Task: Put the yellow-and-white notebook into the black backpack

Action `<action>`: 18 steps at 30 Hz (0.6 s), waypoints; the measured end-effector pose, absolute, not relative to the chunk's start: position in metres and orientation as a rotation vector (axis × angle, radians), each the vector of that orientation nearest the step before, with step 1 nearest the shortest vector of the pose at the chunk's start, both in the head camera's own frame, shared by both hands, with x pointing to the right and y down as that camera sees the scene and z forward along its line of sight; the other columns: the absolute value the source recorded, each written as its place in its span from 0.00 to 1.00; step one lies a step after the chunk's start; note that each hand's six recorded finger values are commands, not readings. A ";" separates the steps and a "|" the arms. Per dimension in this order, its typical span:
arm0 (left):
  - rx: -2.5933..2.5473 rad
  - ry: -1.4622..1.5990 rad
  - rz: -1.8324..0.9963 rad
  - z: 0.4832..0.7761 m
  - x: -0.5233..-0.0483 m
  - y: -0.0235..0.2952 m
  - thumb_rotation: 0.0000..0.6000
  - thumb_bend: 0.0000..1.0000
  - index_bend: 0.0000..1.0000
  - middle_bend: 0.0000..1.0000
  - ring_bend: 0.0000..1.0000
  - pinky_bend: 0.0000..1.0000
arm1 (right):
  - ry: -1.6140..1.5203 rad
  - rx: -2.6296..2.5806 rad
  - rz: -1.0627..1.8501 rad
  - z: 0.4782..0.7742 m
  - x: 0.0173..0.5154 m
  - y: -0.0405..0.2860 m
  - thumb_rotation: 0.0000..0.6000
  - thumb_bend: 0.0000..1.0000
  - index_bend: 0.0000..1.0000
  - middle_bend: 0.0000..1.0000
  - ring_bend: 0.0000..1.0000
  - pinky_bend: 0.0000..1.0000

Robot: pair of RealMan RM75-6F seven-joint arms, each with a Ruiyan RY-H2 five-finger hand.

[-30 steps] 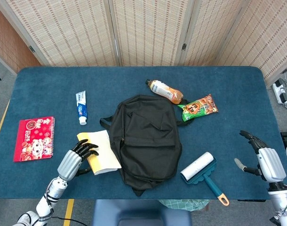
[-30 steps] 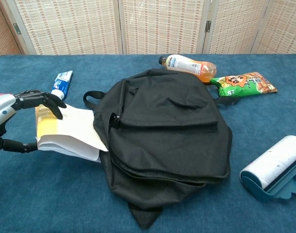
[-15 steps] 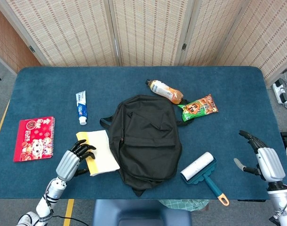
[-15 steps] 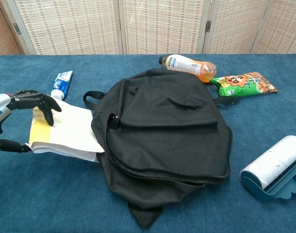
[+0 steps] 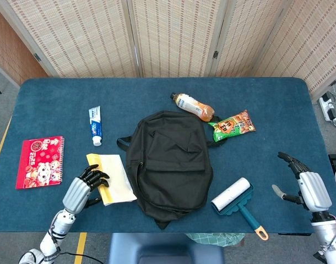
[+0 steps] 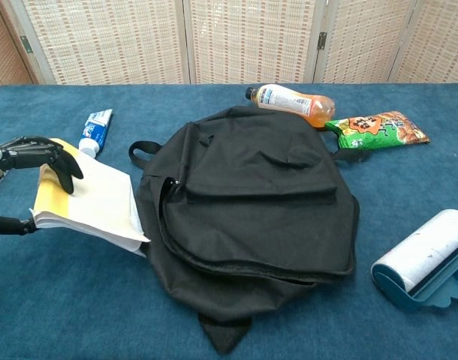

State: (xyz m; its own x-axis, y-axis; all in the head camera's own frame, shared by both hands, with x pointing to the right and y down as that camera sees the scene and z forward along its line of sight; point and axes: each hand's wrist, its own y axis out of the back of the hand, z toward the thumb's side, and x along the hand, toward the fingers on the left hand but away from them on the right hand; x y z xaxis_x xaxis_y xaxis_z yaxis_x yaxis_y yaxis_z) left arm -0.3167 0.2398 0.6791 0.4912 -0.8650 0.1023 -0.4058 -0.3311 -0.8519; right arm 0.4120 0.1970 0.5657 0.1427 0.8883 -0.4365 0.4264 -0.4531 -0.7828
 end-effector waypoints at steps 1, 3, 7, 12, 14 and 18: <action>-1.923 1.056 -0.717 0.678 -0.318 0.239 1.00 0.48 0.68 0.46 0.39 0.24 | -1.251 -1.947 1.268 0.566 0.411 0.197 1.00 0.31 0.15 0.21 0.21 0.28; -1.901 1.070 -0.708 0.674 -0.321 0.238 1.00 0.48 0.69 0.47 0.40 0.24 | -1.240 -1.950 1.267 0.566 0.409 0.197 1.00 0.31 0.15 0.21 0.21 0.28; -1.852 1.098 -0.691 0.665 -0.330 0.234 1.00 0.48 0.69 0.49 0.40 0.24 | -1.212 -1.958 1.258 0.567 0.403 0.195 1.00 0.31 0.15 0.21 0.21 0.28; -1.775 1.120 -0.678 0.651 -0.343 0.228 1.00 0.48 0.70 0.49 0.41 0.24 | -1.150 -1.989 1.242 0.570 0.388 0.193 1.00 0.31 0.15 0.21 0.21 0.28; -1.748 1.123 -0.668 0.645 -0.346 0.225 1.00 0.48 0.70 0.50 0.41 0.24 | -1.118 -2.007 1.234 0.573 0.380 0.192 1.00 0.31 0.15 0.21 0.21 0.28; -1.693 1.135 -0.635 0.631 -0.353 0.221 1.00 0.48 0.70 0.50 0.41 0.24 | -1.047 -2.059 1.208 0.579 0.360 0.192 1.00 0.31 0.18 0.22 0.21 0.28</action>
State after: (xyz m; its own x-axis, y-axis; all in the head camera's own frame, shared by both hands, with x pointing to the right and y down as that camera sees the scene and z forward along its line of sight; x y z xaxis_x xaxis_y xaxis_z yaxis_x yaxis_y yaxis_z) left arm -0.3525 0.2214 0.6305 0.4306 -0.8983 -0.0877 -0.3957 -0.1006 -0.9129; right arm 0.3603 0.1921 0.5789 0.3002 0.8264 -0.4764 0.3538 -0.5603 -0.7489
